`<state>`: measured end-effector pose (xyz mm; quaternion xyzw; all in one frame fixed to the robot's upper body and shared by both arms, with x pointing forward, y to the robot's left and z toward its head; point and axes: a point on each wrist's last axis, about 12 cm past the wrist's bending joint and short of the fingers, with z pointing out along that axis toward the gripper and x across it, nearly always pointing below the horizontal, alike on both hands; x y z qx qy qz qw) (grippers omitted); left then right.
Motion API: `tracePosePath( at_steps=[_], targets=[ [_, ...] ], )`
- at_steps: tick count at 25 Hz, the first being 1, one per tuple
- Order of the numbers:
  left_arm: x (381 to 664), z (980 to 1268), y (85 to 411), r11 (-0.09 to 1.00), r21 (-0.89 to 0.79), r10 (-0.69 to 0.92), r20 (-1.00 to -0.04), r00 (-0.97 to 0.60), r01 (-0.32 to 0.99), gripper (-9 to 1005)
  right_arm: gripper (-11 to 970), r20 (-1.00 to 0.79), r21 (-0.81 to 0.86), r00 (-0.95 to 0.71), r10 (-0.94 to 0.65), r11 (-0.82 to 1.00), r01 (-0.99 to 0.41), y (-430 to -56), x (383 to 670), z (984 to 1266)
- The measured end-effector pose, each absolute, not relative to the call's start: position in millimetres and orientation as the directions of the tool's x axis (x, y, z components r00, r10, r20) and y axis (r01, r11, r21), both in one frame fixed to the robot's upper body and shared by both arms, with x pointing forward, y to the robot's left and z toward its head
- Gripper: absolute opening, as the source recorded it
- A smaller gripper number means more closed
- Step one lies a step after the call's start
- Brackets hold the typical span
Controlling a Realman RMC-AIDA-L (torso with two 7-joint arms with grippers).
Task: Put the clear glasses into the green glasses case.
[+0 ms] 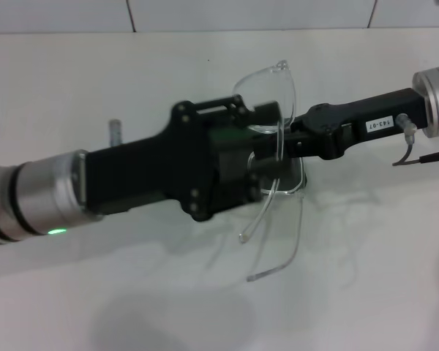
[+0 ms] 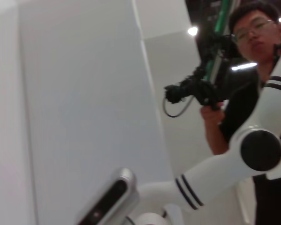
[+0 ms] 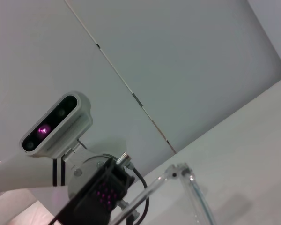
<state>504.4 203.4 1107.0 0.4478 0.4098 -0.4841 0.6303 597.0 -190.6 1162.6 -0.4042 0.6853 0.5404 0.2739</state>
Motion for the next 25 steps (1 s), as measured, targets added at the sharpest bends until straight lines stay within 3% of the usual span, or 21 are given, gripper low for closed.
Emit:
tracePosePath(
  at_steps=[4, 25],
  targets=[
    [503.7, 1109.2, 214.8, 0.183, 0.175, -0.258, -0.941, 0.219, 0.967, 532, 124, -0.813, 0.519, -0.525, -0.251, 0.097, -0.849, -193.9, 598.0, 1163.5],
    [513.0, 1110.3, 193.4, 0.124, 0.220, -0.232, -0.942, 0.244, 0.968, 532, 124, -0.792, 0.539, -0.517, -0.323, 0.027, -0.842, -172.4, 601.3, 1181.1]
  ],
)
